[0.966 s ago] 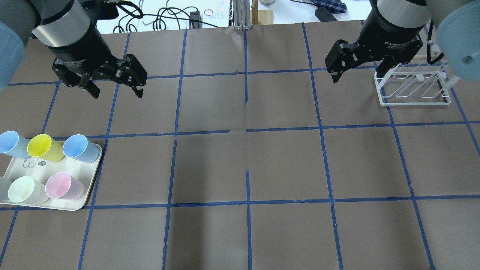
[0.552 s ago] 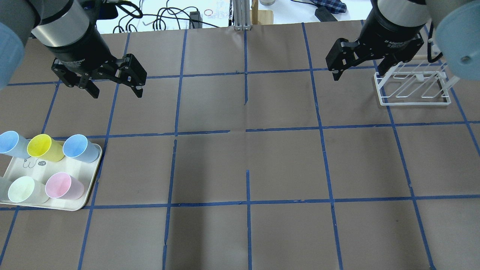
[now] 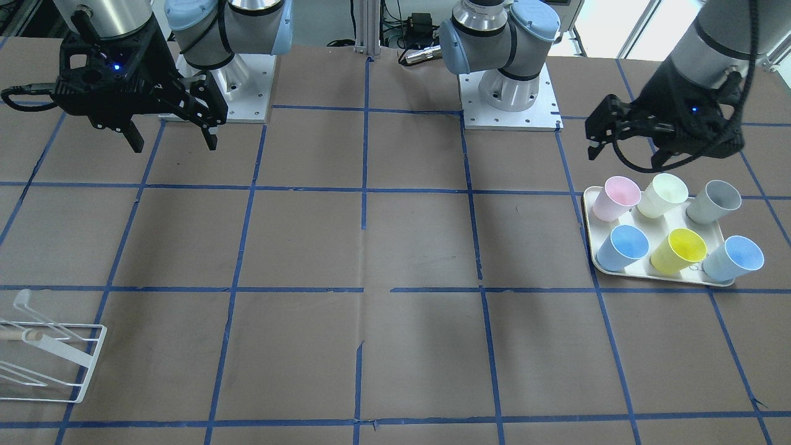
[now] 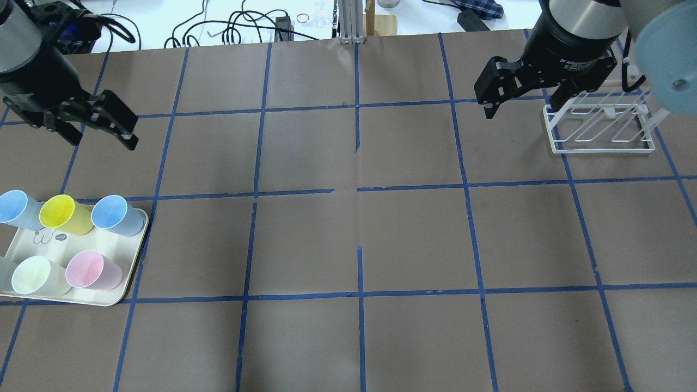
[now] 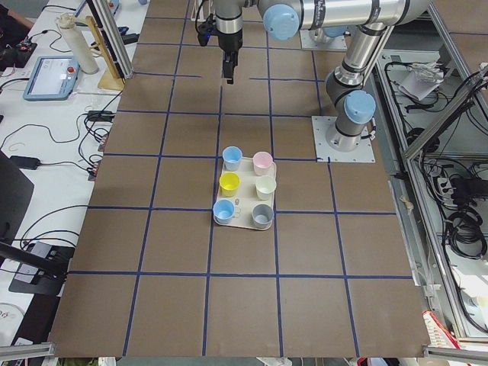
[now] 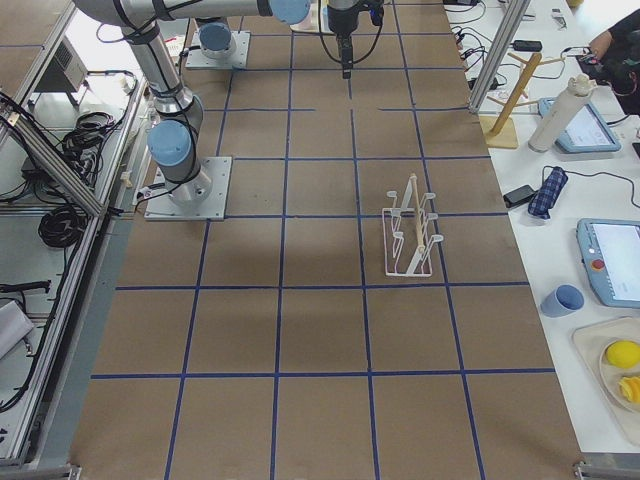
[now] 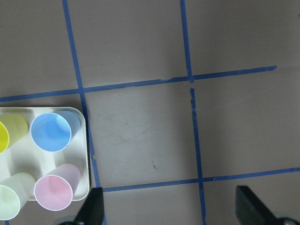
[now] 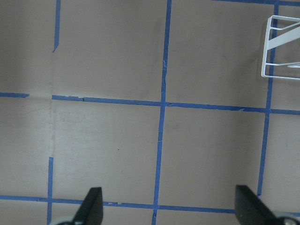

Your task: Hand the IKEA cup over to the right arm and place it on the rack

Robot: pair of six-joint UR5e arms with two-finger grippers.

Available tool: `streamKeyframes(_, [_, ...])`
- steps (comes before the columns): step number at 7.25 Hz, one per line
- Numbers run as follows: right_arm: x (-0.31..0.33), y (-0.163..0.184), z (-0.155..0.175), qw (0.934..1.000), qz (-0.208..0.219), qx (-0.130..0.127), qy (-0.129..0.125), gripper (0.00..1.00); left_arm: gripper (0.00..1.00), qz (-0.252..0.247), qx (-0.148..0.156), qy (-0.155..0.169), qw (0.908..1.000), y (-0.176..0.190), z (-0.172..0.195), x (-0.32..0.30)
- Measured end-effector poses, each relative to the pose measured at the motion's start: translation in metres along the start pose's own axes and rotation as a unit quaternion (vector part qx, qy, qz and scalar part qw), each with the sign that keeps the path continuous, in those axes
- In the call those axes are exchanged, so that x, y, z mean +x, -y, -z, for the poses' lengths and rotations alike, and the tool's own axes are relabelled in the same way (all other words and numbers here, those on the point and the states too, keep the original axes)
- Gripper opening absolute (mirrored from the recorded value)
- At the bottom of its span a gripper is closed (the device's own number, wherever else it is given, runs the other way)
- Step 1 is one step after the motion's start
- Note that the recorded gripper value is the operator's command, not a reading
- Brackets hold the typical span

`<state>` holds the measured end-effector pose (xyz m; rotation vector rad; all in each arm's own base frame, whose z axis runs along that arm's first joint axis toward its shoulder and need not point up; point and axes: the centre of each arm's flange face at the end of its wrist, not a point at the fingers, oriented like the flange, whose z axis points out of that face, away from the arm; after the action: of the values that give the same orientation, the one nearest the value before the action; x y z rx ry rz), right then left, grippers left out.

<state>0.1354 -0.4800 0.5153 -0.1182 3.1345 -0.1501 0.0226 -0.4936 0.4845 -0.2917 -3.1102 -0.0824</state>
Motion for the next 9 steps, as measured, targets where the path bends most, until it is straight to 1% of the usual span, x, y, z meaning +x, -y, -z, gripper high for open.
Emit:
streamKeyframes(1, [0.000,0.000,0.000,1.0000,0.000,0.000,0.000,1.00,1.00,-0.040,-0.006,-0.008,0.9991,-0.007,-0.018,-0.048])
streamKeyframes(2, [0.000,0.000,0.000,1.0000,0.000,0.000,0.000,1.00,1.00,-0.079,-0.005,-0.010,0.9968,-0.010,-0.037,-0.092])
streamKeyframes(4, [0.000,0.000,-0.001,1.0000,0.000,-0.001,0.000,1.00,1.00,-0.144,0.006,0.001,0.9895,-0.004,-0.077,-0.168])
streamKeyframes(5, [0.000,0.000,-0.001,1.0000,-0.001,-0.001,0.000,1.00,1.00,-0.176,0.010,0.007,0.9843,0.004,-0.099,-0.195])
streamKeyframes(7, [0.000,0.000,-0.001,1.0000,-0.002,-0.001,0.002,1.00,1.00,-0.216,0.011,0.013,0.9762,0.007,-0.140,-0.245])
streamKeyframes(8, [-0.001,0.000,-0.002,1.0000,-0.002,-0.001,0.003,1.00,1.00,-0.224,0.014,0.022,0.9742,0.003,-0.155,-0.267])
streamKeyframes(9, [0.000,0.001,-0.002,1.0000,-0.002,-0.001,0.003,1.00,1.00,-0.229,0.008,0.025,0.9731,0.002,-0.170,-0.280])
